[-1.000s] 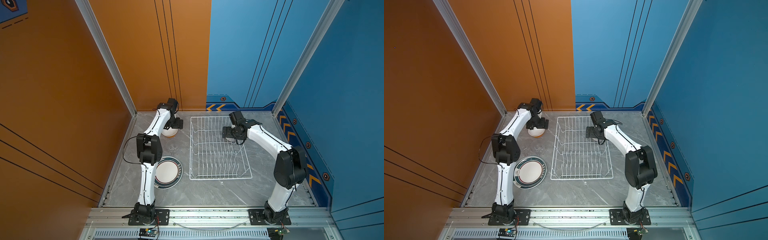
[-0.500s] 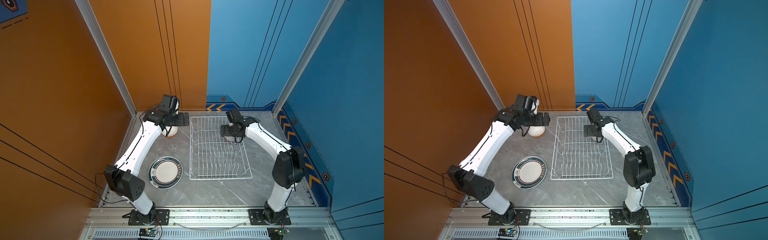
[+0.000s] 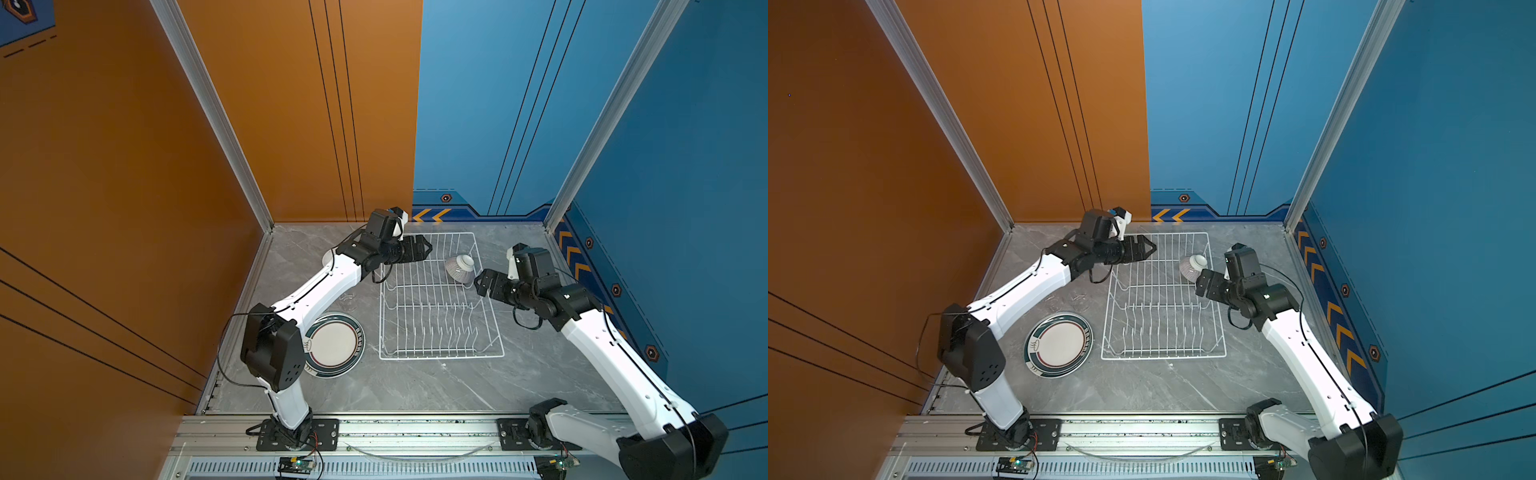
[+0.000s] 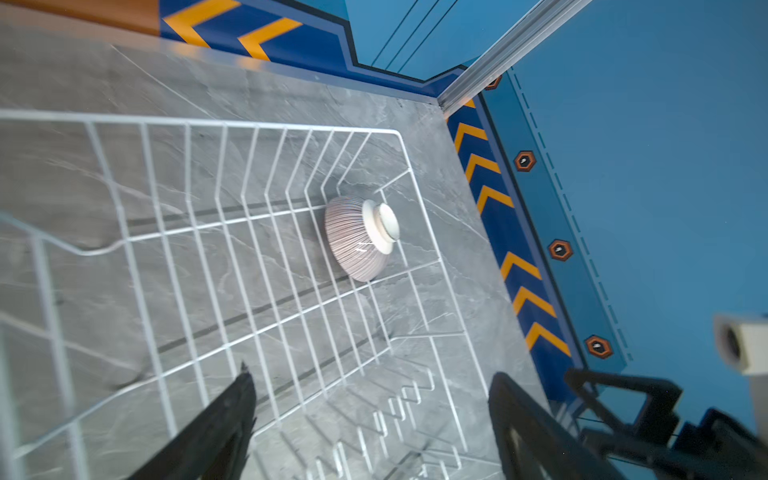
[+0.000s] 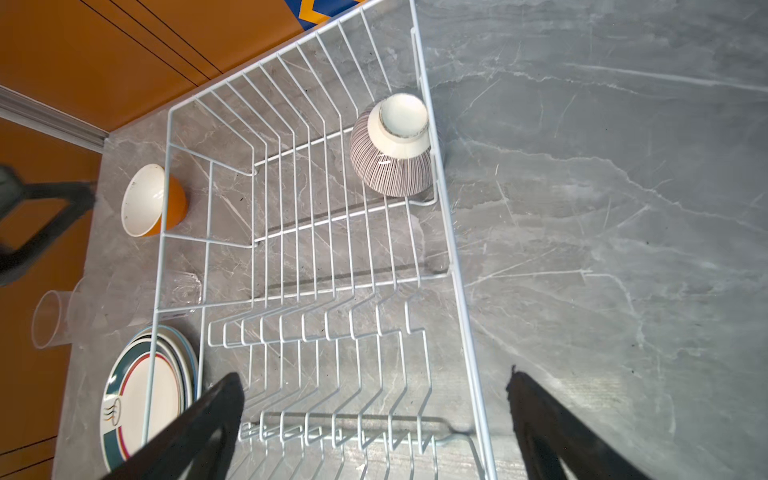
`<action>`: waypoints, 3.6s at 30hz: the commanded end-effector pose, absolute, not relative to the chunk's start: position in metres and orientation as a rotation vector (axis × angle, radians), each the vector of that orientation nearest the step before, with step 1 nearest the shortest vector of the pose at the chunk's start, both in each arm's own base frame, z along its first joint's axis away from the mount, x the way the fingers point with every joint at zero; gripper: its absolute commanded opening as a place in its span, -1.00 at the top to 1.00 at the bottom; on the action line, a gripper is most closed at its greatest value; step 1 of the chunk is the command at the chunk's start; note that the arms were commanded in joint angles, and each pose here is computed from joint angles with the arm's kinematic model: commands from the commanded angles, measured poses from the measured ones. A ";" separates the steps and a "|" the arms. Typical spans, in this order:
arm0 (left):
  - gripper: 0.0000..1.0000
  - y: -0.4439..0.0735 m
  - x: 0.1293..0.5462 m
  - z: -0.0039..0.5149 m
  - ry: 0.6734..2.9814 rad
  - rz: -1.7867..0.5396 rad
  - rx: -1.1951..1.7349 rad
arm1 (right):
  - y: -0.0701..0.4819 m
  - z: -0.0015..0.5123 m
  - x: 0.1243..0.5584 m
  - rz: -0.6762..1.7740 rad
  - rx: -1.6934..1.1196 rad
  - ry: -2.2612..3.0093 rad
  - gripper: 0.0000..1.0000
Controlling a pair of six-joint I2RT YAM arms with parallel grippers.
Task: Unload the mixed dishes from the dish rack
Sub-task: 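Open the left gripper and reach it to the striped bowl in the rack, then grasp the striped bowl rim with the left gripper and tilt it up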
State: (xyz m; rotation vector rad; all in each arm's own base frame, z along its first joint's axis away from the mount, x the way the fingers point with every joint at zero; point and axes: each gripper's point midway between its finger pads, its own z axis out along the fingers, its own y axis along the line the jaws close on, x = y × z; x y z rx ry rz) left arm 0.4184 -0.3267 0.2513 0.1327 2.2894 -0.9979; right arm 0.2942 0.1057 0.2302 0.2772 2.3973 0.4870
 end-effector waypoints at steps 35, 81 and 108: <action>-0.46 -0.433 0.495 0.121 2.346 -1.248 -0.087 | 0.051 0.282 0.258 0.653 0.482 2.095 -0.99; 0.08 -0.514 0.465 0.164 2.151 -1.697 0.025 | 0.041 0.255 0.256 0.651 0.585 2.139 -0.99; 0.95 -0.492 0.471 0.164 2.196 -1.592 0.060 | 0.038 0.252 0.254 0.646 0.624 2.139 -0.99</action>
